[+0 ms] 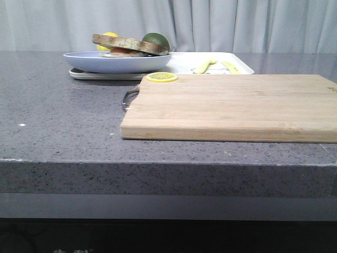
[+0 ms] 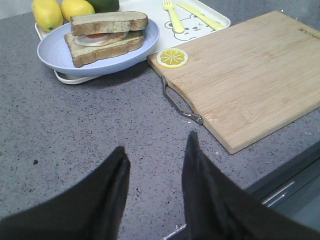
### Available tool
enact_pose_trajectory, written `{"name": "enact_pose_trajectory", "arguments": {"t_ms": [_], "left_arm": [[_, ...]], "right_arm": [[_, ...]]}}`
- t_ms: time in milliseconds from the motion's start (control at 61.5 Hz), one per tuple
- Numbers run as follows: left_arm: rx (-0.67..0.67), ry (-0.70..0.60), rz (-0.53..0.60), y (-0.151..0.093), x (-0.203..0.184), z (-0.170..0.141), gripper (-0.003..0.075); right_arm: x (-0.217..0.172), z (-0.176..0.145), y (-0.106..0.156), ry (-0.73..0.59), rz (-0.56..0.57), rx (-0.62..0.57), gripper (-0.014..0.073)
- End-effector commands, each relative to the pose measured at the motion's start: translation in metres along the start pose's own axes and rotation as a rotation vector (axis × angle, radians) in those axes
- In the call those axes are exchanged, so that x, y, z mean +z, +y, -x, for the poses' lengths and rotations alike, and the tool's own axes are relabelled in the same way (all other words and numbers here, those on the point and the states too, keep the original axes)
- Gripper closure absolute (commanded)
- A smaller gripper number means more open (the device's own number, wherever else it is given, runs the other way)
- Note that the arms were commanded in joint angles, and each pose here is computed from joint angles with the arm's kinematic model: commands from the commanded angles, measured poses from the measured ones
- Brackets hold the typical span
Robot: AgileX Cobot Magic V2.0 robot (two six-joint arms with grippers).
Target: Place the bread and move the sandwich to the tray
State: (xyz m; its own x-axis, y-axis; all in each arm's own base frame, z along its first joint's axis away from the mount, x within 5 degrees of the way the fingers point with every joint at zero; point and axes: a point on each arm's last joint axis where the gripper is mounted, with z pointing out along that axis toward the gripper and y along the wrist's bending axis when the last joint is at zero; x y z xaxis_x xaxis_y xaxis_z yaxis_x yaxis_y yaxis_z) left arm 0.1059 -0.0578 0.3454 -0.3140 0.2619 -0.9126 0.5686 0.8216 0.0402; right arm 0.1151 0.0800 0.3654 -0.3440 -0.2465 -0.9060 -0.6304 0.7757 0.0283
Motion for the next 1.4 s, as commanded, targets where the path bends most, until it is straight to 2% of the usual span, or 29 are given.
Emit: {"name": "enact_pose_trajectory", "arguments": {"t_ms": [0,130,195,244,732,862,1008,1203,1382], "left_arm": [[-0.003,-0.095,0.020,0.001,-0.005,0.014,0.0519],[-0.003,-0.095,0.020,0.001,-0.005,0.014,0.0664],[-0.003,-0.095,0.020,0.001,-0.005,0.014,0.0741],[-0.003,-0.095,0.020,0.001,-0.005,0.014,0.0741],[-0.006,-0.090,0.014,0.001,-0.005,0.013,0.0741],[-0.003,-0.143,0.032,-0.002,-0.015,0.006,0.0741],[0.017,-0.245,0.165,0.001,-0.033,-0.013,0.0741],[0.003,-0.309,0.283,0.000,-0.048,-0.035,0.0741],[-0.148,-0.411,0.404,0.005,-0.049,-0.059,0.0741]], "right_arm": [[-0.006,0.013,-0.001,-0.090,-0.015,0.009,0.0315],[-0.006,0.013,-0.001,-0.086,-0.014,0.009,0.0545],[-0.006,0.013,-0.001,-0.086,-0.014,0.009,0.0631],[-0.006,0.013,-0.001,-0.086,-0.014,0.009,0.0670],[-0.006,0.013,-0.001,-0.086,-0.014,0.009,0.0666],[-0.006,0.013,-0.001,-0.086,-0.014,0.009,0.0666],[-0.006,0.013,-0.001,-0.087,-0.014,0.009,0.0666],[-0.006,0.013,-0.001,-0.086,-0.014,0.009,0.0666],[-0.006,0.013,-0.001,-0.086,-0.014,0.009,0.0666]]}}
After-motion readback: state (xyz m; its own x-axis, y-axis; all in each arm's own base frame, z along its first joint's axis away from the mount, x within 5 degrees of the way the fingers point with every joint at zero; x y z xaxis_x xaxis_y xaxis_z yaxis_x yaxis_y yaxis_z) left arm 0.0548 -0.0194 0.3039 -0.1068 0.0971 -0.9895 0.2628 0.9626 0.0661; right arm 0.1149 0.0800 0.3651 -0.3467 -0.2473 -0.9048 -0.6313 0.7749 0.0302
